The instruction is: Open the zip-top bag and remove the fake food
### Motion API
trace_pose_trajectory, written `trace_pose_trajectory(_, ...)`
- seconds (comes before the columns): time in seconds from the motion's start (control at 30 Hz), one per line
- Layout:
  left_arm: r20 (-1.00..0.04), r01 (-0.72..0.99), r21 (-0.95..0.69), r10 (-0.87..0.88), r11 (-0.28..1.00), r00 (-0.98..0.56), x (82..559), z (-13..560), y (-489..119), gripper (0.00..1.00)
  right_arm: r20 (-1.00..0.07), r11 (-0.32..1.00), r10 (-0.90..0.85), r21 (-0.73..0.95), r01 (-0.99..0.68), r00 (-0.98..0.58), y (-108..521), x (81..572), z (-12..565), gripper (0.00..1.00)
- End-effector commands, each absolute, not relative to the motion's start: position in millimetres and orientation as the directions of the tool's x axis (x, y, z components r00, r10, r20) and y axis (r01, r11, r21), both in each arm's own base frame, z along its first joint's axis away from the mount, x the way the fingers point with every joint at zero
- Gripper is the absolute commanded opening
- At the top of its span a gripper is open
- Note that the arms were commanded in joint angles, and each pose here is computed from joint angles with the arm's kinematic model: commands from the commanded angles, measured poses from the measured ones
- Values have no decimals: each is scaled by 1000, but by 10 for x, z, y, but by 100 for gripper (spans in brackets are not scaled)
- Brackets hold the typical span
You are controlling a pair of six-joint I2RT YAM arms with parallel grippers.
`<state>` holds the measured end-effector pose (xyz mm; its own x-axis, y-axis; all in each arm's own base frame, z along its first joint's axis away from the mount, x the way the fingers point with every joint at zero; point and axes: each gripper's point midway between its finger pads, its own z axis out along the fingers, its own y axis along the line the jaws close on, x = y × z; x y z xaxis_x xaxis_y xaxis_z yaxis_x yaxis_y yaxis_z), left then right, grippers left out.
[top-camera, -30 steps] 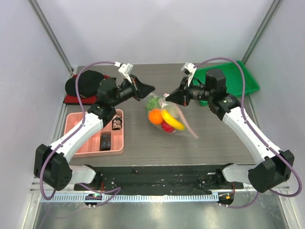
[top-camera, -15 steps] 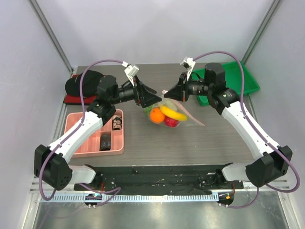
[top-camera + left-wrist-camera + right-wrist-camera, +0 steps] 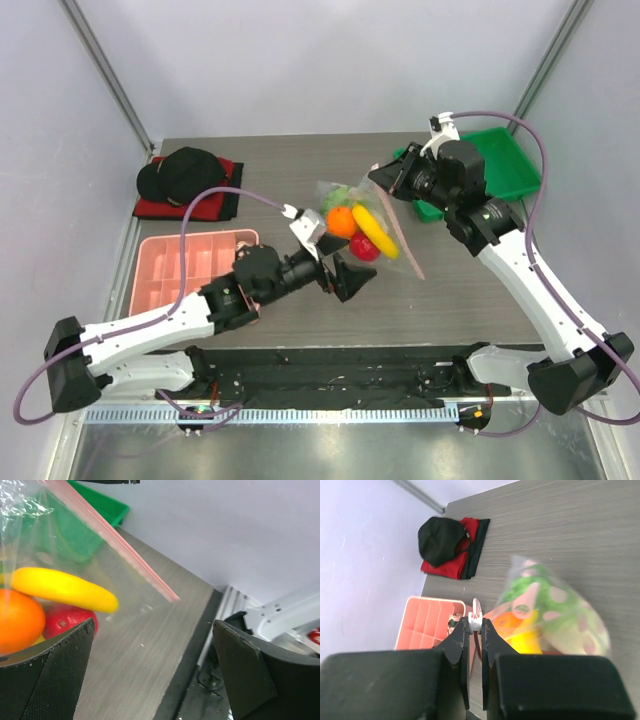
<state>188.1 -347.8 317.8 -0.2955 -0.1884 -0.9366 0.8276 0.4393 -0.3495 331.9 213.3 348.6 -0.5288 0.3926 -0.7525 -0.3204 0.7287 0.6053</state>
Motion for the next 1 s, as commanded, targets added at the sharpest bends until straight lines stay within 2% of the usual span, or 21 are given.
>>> trace_pose_trajectory(0.0,-948,660,-268,-313,701,-53,2316,3374,-3391,100,-669,701,616,706,-97,-415,1963,3409,3734,1)
trace_pose_trajectory(0.1,-957,639,-241,-288,730,-32,2352,3344,-3598,100,-644,687,666,726,-25,-376,1910,3415,3799,1)
trace_pose_trajectory(0.23,-976,557,-158,-215,815,36,2453,3322,-3842,100,-641,719,652,693,60,-405,1940,3439,3654,1)
trace_pose_trajectory(0.37,-988,434,-121,-150,893,34,2642,3232,-3838,100,-651,728,636,685,41,-416,2036,3408,3674,1)
trace_pose_trajectory(0.5,-994,418,-92,-108,904,17,2692,3158,-3910,98,-651,726,653,684,73,-387,1983,3391,3638,1)
trace_pose_trajectory(0.57,-994,386,-95,-110,918,16,2753,3154,-3897,89,-636,712,664,698,73,-394,2012,3377,3624,2)
trace_pose_trajectory(0.63,-997,390,-78,-84,917,-2,2842,3118,-3914,70,-631,708,666,702,72,-398,2029,3368,3582,5)
trace_pose_trajectory(0.67,-997,392,-75,-73,917,-20,2873,3088,-3918,56,-626,702,671,709,68,-397,2029,3362,3595,7)
trace_pose_trajectory(0.7,-996,397,-85,-72,914,-47,2901,3049,-3928,29,-628,702,671,710,64,-394,2025,3357,3597,12)
trace_pose_trajectory(0.73,-994,390,-99,-70,915,-86,2983,2988,-3870,22,-631,703,668,709,57,-394,2032,3355,3608,14)
trace_pose_trajectory(0.77,-993,415,-101,-65,904,-100,2991,2971,-3874,13,-639,708,664,704,52,-388,2024,3368,3624,19)
trace_pose_trajectory(0.8,-992,480,-111,-64,870,-112,2950,3018,-3908,8,-674,737,632,675,29,-383,1994,3366,3640,41)
trace_pose_trajectory(0.83,-989,487,-94,-27,868,-143,2987,2934,-3820,4,-697,752,616,659,11,-366,1960,3384,3683,55)
trace_pose_trajectory(0.87,-986,509,-92,-7,856,-165,3005,2917,-3763,0,-721,773,592,635,-1,-360,1907,3390,3666,80)
trace_pose_trajectory(0.9,-985,553,-109,-14,826,-175,2968,3032,-3695,0,-802,835,487,544,-87,-345,1809,3376,3713,83)
trace_pose_trajectory(0.97,-964,630,-143,36,763,-263,3006,2912,-3513,0,-884,883,361,426,-196,-296,1771,3389,3730,99)
